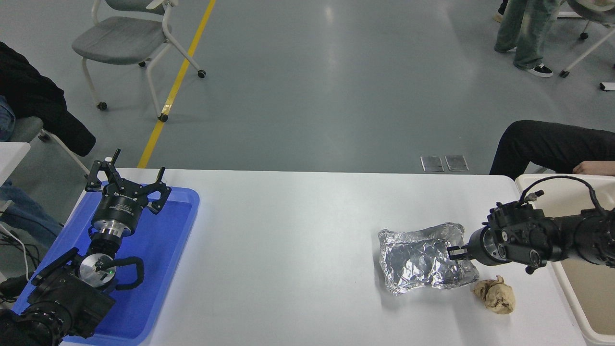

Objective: Pick up foil plate and place in dustbin

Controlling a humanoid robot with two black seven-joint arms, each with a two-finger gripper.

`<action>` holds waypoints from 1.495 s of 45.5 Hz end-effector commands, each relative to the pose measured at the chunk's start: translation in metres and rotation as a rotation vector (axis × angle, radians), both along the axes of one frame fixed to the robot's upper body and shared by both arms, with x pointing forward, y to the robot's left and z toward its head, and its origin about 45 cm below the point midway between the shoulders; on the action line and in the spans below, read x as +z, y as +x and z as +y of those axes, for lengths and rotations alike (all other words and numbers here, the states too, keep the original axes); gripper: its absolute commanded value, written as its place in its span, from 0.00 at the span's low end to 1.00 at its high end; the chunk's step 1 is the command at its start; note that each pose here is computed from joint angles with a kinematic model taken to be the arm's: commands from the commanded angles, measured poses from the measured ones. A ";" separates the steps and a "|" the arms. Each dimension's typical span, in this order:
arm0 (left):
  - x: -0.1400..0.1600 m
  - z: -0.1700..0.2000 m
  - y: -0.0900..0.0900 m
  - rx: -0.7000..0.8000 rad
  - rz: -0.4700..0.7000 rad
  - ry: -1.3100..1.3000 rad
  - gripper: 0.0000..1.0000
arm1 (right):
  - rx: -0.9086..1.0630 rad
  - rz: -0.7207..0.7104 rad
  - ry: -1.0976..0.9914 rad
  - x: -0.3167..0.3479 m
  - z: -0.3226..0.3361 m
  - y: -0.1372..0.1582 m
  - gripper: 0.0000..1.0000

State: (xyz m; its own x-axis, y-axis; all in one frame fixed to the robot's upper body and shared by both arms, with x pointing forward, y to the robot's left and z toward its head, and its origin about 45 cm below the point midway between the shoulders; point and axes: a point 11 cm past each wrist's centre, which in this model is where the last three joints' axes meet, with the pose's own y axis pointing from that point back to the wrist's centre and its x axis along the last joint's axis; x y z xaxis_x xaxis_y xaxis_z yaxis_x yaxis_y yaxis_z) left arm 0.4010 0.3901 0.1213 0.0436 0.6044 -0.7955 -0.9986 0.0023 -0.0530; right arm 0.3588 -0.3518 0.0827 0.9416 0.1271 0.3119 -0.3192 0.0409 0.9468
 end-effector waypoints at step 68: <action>0.001 0.002 0.000 0.003 -0.001 0.002 1.00 | -0.052 -0.083 -0.276 0.347 -0.062 0.029 0.00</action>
